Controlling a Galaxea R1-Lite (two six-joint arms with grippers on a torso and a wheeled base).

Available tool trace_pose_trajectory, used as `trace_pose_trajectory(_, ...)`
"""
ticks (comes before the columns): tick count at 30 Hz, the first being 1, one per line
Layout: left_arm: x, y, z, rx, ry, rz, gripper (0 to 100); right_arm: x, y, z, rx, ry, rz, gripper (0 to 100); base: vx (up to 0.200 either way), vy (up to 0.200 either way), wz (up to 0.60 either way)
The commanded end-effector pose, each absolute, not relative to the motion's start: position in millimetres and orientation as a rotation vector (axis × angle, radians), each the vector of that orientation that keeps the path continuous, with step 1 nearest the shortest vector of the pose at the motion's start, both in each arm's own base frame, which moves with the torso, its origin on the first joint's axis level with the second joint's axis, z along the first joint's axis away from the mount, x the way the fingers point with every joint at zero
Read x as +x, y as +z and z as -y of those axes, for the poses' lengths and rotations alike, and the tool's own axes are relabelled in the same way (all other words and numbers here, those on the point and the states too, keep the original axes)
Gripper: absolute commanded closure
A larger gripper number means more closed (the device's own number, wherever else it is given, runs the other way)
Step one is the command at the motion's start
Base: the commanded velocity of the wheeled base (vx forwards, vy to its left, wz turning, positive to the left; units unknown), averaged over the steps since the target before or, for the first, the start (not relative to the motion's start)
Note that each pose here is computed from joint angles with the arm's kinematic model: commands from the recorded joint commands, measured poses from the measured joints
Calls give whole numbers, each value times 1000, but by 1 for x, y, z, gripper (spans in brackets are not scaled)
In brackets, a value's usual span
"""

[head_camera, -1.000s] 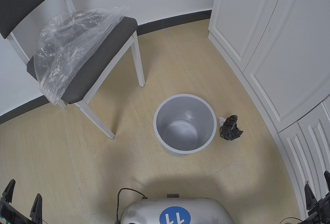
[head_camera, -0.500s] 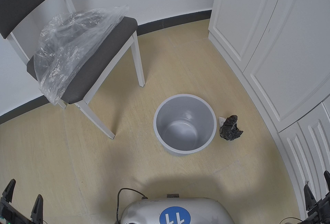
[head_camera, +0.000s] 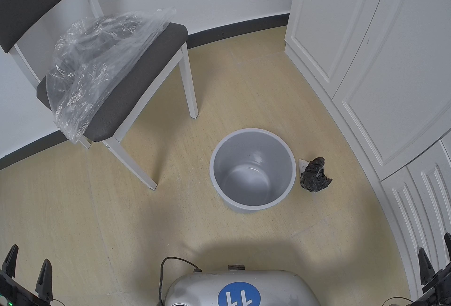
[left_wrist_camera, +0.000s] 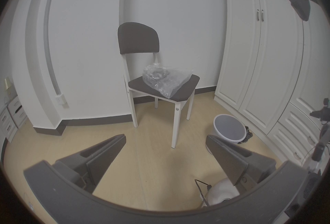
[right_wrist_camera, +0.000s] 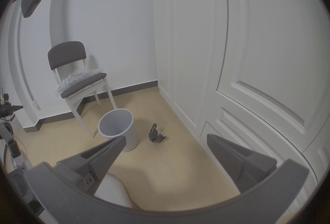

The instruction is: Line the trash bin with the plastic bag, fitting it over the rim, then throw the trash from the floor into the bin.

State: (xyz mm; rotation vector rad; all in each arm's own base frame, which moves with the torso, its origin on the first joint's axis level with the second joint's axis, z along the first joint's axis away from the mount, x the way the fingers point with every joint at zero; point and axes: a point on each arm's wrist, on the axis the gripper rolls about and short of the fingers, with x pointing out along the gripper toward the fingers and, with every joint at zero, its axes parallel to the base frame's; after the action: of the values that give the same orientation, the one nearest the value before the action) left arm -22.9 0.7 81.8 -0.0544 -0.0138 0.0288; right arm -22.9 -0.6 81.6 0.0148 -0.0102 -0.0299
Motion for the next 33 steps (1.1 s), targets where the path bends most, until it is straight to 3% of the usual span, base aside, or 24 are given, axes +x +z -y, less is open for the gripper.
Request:
trace_pose_trajectory(1,-24,84,-1,-13,24,65,0,-23,76,0,-35,-8,9,0,0,0,0)
trace_pose_trajectory(4,-32,116,0,69,-4,286,0,-23,77,0,-46,6,11,0,0,0,0)
trace_pose_trajectory(7,-37,126,1,70,-34,316,0,-23,77,0,-43,4,11,0,0,0,0)
trace_pose_trajectory(11,-36,121,1,57,-34,269,0,-24,84,0,-16,7,48,0,0,0,0)
trace_pose_trajectory(13,-35,119,1,49,-36,255,0,-35,118,0,49,29,196,0,0,0,0)
trace_pose_trajectory(15,-34,117,1,47,-36,236,0,-39,140,0,62,34,211,0,0,0,0)
trace_pose_trajectory(23,-27,115,0,40,-63,76,0,-19,137,-1,-14,43,45,0,0,0,0)
trace_pose_trajectory(26,-16,119,0,37,-96,-21,0,5,125,-1,-6,62,-129,0,0,0,0)
trace_pose_trajectory(33,12,183,2,45,-111,-73,0,60,169,-2,-37,50,-27,0,0,0,0)
